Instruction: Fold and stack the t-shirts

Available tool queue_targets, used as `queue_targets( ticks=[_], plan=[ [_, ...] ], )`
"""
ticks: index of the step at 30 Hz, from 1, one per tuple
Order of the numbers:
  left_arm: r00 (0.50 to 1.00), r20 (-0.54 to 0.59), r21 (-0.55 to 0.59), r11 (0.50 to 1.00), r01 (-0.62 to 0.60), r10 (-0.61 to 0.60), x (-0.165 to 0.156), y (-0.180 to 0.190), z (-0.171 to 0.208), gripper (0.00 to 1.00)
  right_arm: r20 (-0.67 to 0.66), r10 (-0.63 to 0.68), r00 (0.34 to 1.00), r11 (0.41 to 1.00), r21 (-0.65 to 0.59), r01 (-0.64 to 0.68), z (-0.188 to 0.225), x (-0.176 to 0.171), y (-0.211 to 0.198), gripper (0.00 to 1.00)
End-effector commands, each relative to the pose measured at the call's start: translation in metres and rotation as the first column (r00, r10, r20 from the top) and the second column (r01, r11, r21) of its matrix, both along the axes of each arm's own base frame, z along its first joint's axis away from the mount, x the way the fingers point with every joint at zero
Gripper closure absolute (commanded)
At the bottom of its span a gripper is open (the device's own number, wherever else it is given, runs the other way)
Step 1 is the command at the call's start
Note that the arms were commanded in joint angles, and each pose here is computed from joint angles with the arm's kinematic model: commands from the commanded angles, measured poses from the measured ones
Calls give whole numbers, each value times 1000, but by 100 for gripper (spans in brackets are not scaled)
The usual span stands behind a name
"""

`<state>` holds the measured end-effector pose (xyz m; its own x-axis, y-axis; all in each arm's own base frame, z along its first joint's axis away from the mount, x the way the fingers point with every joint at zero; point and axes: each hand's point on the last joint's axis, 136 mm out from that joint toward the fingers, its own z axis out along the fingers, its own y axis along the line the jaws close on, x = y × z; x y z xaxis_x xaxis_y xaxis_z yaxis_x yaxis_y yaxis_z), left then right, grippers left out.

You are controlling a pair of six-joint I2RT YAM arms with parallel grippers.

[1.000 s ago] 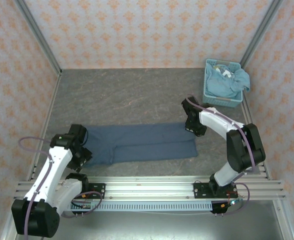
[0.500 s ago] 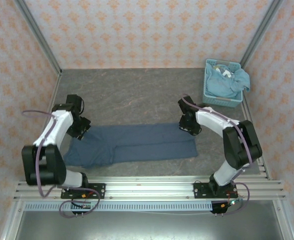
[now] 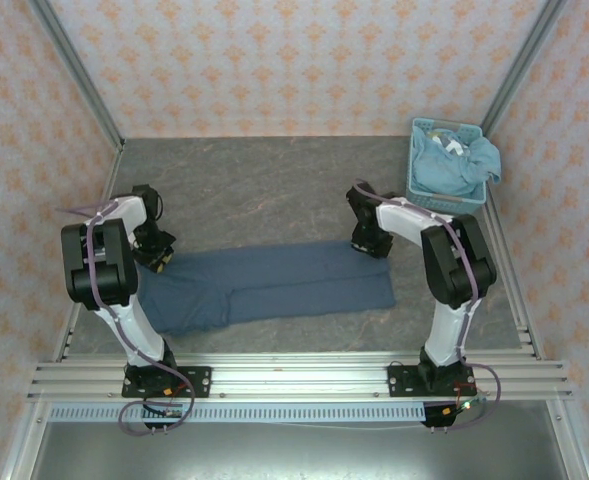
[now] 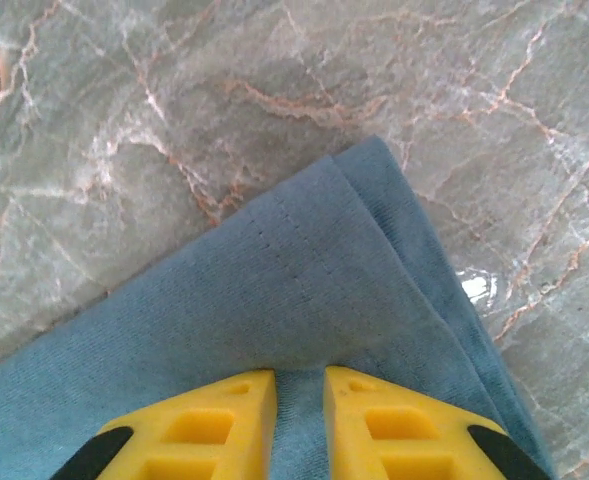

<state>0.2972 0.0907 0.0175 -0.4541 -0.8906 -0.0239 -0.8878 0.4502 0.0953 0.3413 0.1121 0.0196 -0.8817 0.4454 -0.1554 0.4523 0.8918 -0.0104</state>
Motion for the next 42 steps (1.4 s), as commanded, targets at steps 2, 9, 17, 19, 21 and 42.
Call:
queue_targets(
  ticks=[2,9,17,19,21,42],
  plan=[
    [998,-48,35,999,42,-40,12,15,-13,75,-76,-88,993,994,-77,82,-16,-6,-25,80],
    [987,86,-43,989,142,-138,93,2,-12,61,-74,-179,981,982,-80,173,-12,22,-38,79],
    [922,293,100,968,232,-252,156,-3,75,36,51,-155,987,988,13,154,23,72,-24,73],
    [929,276,127,967,220,-247,136,0,92,36,93,-127,988,992,19,126,39,78,-21,69],
    [946,230,129,970,205,-230,102,1,100,36,122,-92,988,996,29,89,52,79,-16,66],
    [985,124,-281,956,-80,119,-67,-77,17,40,132,99,986,981,153,-119,63,13,35,58]
  ],
)
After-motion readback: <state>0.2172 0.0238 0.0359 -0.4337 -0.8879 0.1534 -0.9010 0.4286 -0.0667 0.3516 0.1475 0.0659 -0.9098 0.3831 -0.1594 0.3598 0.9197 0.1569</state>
